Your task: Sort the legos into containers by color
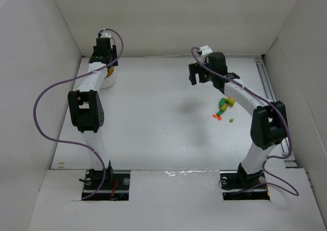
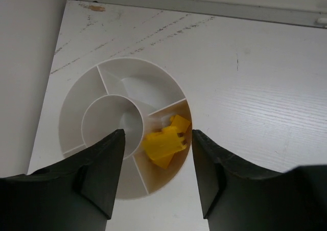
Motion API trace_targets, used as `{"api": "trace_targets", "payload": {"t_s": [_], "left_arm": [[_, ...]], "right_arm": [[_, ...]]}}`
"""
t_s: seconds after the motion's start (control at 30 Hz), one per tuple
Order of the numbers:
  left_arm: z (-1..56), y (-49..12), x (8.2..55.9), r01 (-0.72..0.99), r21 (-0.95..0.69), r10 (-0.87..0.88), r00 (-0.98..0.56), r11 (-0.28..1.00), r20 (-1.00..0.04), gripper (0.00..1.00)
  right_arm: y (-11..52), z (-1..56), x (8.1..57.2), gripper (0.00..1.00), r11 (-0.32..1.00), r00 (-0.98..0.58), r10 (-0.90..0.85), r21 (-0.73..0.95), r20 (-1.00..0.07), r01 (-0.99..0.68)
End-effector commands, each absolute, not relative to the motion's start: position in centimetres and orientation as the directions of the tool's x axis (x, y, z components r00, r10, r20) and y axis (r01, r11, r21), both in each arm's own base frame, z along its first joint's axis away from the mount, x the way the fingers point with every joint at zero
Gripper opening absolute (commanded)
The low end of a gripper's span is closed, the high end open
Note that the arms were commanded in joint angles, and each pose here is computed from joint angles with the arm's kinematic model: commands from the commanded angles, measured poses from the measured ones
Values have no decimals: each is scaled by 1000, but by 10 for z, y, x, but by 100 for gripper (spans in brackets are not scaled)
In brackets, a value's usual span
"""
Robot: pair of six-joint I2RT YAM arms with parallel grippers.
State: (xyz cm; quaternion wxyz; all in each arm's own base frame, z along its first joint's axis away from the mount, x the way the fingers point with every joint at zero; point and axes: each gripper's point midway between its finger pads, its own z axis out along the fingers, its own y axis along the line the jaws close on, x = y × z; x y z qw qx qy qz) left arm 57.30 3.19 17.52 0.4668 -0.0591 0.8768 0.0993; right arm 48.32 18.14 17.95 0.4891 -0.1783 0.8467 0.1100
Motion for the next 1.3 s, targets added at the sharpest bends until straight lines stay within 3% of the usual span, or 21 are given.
{"api": "trace_targets", "payload": {"t_s": [0.0, 0.1, 0.2, 0.27, 0.33, 0.43, 0.6, 0.93, 1.27], "left_arm": [[199, 37, 581, -221, 103, -23, -506, 970, -862, 52], [199, 37, 581, -221, 103, -23, -506, 970, -862, 57], [214, 33, 581, -209, 78, -33, -478, 975, -878, 55], [229, 10, 580, -98, 9, -34, -433, 995, -901, 53], [291, -18, 573, 57, -52, -36, -247, 997, -968, 53], [303, -46, 557, 189, -30, 9, -198, 982, -980, 54], [298, -82, 546, 349, -65, 31, -261, 935, -965, 54], [277, -85, 532, 358, -100, 15, -305, 928, -952, 54], [270, -94, 534, 404, -118, 25, -331, 907, -943, 54]], "right_arm": [[181, 203, 495, 94, 917, -406, -178, -1, -897, -400], [181, 203, 495, 94, 917, -406, -178, -1, -897, -400], [178, 203, 496, 94, 927, -413, -161, 6, -896, -374], [160, 203, 499, 94, 943, -428, -124, 28, -895, -331], [145, 203, 496, 93, 956, -449, -80, 60, -890, -288], [116, 191, 489, 90, 966, -500, -61, 76, -864, -248], [56, 162, 453, 82, 972, -624, -81, 77, -777, -223], [-14, 138, 390, 60, 938, -672, -302, -86, -676, -335], [-22, 100, 405, 55, 896, -708, -411, -113, -575, -428]]}}
